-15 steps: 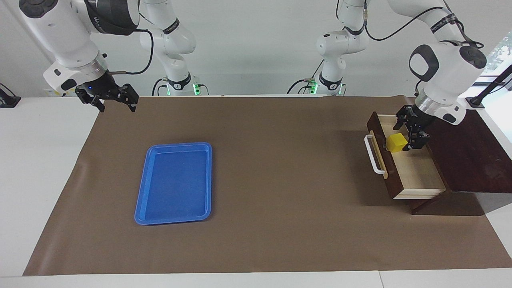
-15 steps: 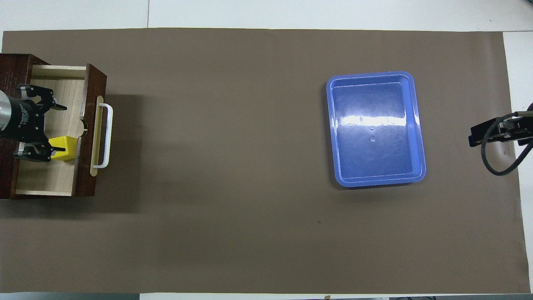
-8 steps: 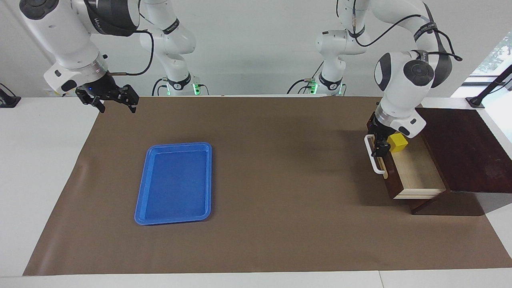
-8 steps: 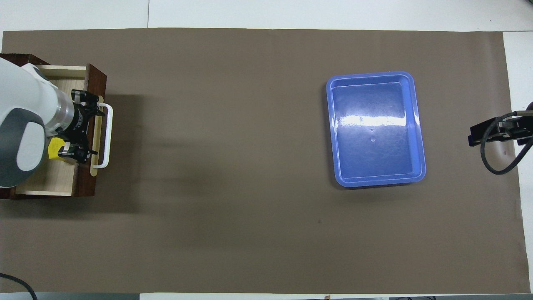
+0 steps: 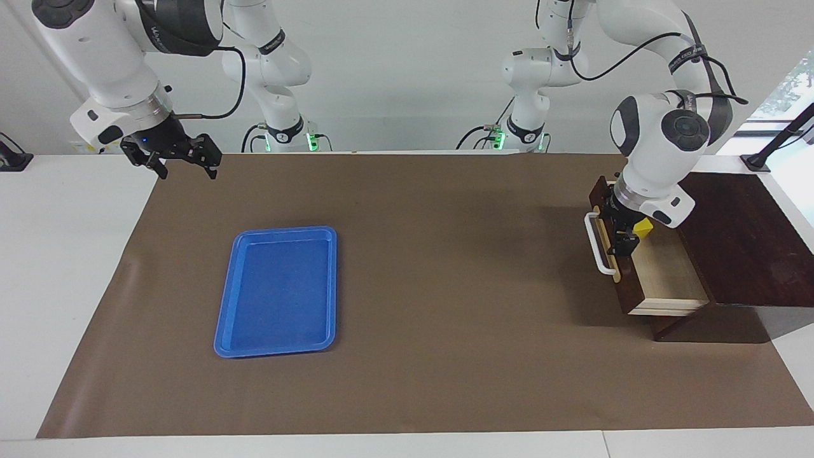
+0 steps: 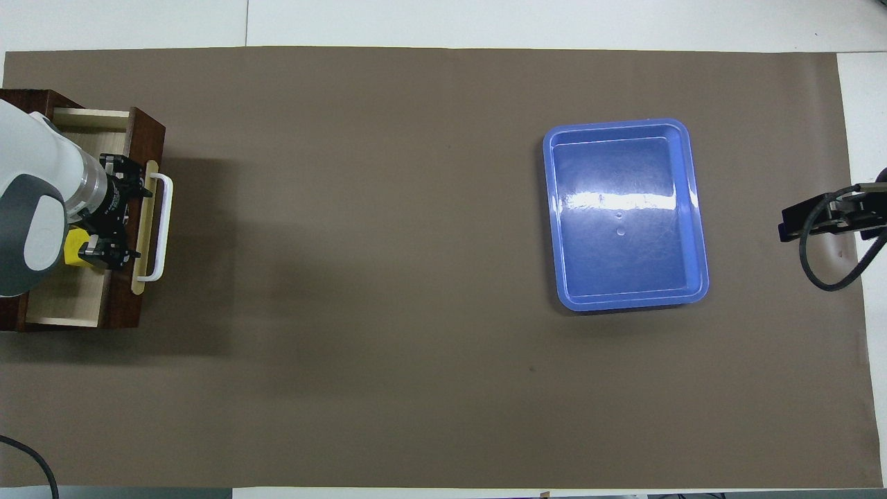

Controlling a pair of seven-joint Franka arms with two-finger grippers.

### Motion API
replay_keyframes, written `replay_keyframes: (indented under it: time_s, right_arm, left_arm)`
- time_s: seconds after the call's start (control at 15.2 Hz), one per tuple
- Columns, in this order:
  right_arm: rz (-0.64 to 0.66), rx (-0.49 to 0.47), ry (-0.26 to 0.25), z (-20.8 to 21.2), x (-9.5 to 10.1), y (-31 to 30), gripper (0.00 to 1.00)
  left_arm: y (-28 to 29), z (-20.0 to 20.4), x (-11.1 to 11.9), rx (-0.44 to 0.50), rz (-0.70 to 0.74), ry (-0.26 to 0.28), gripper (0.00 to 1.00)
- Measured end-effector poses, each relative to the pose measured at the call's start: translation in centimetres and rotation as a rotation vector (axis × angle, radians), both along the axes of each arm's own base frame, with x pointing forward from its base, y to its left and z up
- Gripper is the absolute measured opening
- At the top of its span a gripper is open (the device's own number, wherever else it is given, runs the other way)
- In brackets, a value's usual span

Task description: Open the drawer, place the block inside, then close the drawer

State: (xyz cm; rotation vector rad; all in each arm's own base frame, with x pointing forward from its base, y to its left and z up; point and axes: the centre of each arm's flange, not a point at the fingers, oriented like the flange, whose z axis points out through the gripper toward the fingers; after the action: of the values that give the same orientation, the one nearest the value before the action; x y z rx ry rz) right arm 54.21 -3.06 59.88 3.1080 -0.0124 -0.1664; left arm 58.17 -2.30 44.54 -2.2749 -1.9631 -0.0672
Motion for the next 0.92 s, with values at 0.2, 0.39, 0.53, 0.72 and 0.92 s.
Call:
replay_keyframes:
  time_s: [0.2, 0.39, 0.53, 0.72, 0.92]
  right_arm:
    - [0.001, 0.000, -0.002, 0.1, 0.0, 0.1, 1.00]
    - [0.002, 0.000, -0.003, 0.1, 0.0, 0.1, 1.00]
    - [0.002, 0.000, -0.003, 0.1, 0.0, 0.1, 1.00]
    - [0.003, 0.000, -0.003, 0.1, 0.0, 0.2, 1.00]
    - [0.003, 0.000, -0.003, 0.1, 0.0, 0.2, 1.00]
  left_arm:
    - [3.2, 0.2, 0.3, 0.006, 0.011, -0.014, 1.00]
    - [6.4, 0.4, 0.4, 0.006, 0.029, -0.037, 1.00]
    - [8.0, 0.4, 0.4, 0.006, 0.030, -0.040, 1.00]
    - [9.2, 0.5, 0.3, 0.006, 0.016, -0.041, 1.00]
    - [9.9, 0.5, 0.2, 0.006, 0.018, -0.041, 1.00]
